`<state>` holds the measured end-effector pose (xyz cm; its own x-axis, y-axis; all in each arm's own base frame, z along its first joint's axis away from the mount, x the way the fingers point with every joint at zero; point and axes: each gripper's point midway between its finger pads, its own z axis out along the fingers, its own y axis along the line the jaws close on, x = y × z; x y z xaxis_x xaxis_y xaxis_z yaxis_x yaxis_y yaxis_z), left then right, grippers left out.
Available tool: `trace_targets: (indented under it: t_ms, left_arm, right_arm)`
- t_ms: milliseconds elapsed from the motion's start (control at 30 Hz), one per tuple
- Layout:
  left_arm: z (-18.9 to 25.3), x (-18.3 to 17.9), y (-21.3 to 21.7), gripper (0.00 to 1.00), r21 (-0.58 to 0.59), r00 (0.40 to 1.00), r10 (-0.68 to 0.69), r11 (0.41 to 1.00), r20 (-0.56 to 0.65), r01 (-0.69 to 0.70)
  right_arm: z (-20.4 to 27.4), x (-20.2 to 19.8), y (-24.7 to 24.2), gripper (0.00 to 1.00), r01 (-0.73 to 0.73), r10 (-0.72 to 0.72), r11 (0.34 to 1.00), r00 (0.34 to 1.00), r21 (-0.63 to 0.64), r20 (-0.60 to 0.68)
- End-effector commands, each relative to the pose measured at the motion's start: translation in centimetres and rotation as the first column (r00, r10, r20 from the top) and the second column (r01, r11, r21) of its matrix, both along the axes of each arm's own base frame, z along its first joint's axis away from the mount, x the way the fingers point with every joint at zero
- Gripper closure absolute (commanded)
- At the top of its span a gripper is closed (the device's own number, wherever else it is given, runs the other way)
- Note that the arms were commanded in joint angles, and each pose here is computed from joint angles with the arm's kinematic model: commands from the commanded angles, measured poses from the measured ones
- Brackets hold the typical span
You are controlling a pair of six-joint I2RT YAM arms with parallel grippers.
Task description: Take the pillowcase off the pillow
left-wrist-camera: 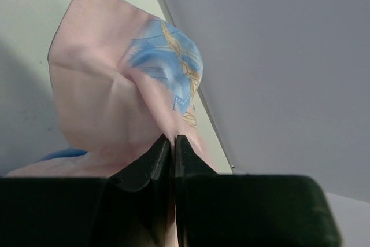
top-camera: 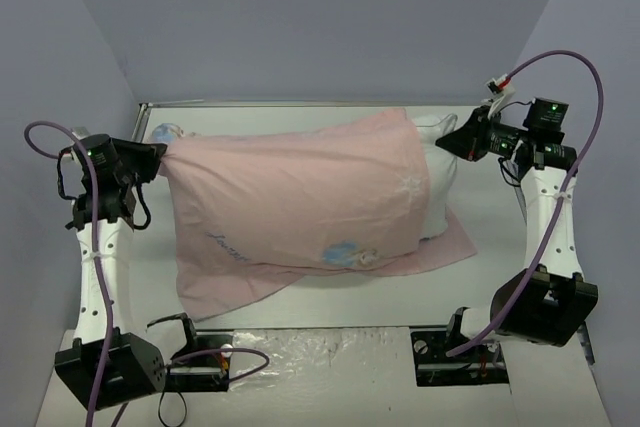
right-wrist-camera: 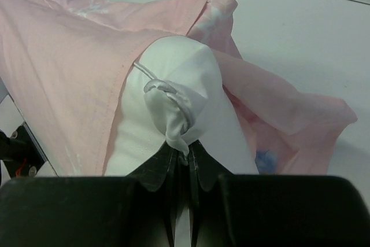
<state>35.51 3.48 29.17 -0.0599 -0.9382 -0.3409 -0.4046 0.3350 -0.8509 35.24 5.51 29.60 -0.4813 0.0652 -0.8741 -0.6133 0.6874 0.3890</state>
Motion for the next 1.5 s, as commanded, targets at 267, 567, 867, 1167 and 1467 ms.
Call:
trace_targets:
  t_ms: [267, 567, 867, 1167, 1467]
  left_arm:
    - [8.4, 0.8, 4.8, 0.98, 0.091, 0.965, 0.140, 0.982, 0.220, -0.163]
    - [7.7, 1.2, 5.6, 0.98, 0.106, 0.967, 0.154, 0.978, 0.203, -0.178]
    - [6.5, 0.3, 9.9, 0.98, 0.139, 0.948, 0.284, 0.943, 0.143, -0.303]
    - [4.0, 1.2, 10.3, 0.98, 0.192, 0.962, 0.264, 0.943, 0.067, -0.272]
    - [-1.4, 2.6, -0.3, 0.78, 0.205, 0.989, -0.144, 0.968, -0.013, 0.144]
  right_arm:
    - [4.1, 2.1, -6.3, 1.00, 0.150, -0.128, 0.984, 0.971, -0.096, 0.203]
    - [2.0, 2.4, -8.9, 1.00, 0.226, -0.193, 0.961, 0.961, -0.159, 0.199]
    - [0.9, 3.1, -16.9, 1.00, 0.494, -0.460, 0.842, 0.867, -0.217, 0.191]
    - [-1.7, 3.4, -17.5, 1.00, 0.492, -0.469, 0.844, 0.870, -0.212, 0.152]
    - [-3.2, 4.8, -12.3, 1.00, 0.388, -0.367, 0.888, 0.921, -0.246, 0.128]
